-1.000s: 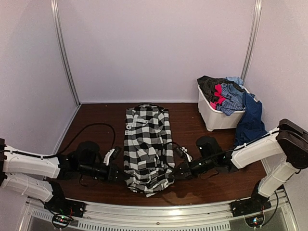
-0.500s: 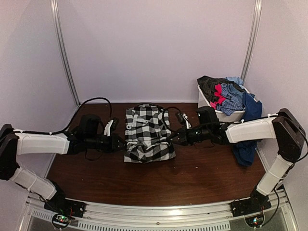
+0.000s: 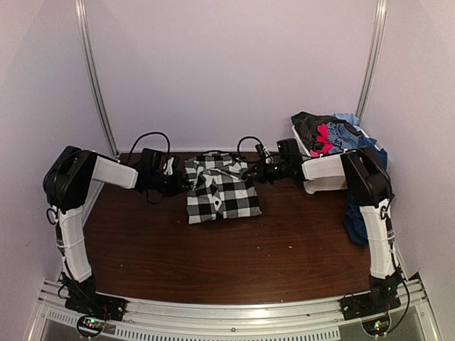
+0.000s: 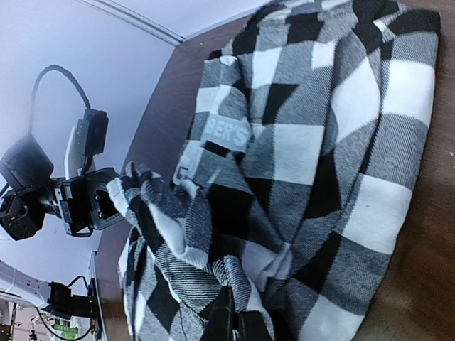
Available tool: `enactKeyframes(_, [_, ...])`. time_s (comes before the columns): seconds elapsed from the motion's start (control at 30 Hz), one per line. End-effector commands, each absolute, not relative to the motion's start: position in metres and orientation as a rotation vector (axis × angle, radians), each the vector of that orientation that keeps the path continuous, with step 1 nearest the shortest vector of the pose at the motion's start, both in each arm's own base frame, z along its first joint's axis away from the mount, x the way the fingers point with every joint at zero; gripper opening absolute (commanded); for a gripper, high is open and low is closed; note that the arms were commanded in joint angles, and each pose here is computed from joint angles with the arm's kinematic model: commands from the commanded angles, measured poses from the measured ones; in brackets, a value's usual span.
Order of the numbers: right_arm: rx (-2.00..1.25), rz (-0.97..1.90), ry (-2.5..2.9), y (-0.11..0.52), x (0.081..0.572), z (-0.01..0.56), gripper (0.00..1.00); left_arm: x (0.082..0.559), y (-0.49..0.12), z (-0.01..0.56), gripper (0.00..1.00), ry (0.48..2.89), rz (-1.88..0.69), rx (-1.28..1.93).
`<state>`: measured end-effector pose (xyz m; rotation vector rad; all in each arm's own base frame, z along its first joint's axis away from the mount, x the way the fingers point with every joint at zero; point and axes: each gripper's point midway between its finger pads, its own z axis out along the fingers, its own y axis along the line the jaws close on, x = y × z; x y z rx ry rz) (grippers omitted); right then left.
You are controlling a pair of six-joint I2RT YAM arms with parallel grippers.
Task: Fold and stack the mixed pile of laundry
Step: Fold the rectangle-folded shirt at the center of the board.
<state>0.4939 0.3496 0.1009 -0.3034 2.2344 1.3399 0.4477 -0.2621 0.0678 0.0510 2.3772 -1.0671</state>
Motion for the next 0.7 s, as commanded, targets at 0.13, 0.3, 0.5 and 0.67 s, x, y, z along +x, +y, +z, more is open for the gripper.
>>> enactKeyframes(0.13, [-0.287, 1.38, 2.293, 0.354, 0.51, 0.048, 0.0, 0.471, -0.26, 0.021, 0.0, 2.418, -1.041, 0.03])
enactKeyframes(0.3, [-0.277, 1.362, 2.339, 0.349, 0.486, 0.031, 0.0, 0.456, -0.257, 0.008, 0.0, 2.468, -1.03, 0.027])
enactKeyframes(0.5, [-0.278, 1.374, 2.38, 0.34, 0.412, 0.035, 0.0, 0.382, -0.26, 0.007, 0.0, 2.538, -0.982, 0.126])
enactKeyframes(0.67, [-0.283, 1.419, 2.372, 0.338, 0.337, 0.051, 0.0, 0.319, -0.26, 0.022, 0.0, 2.534, -1.019, 0.159])
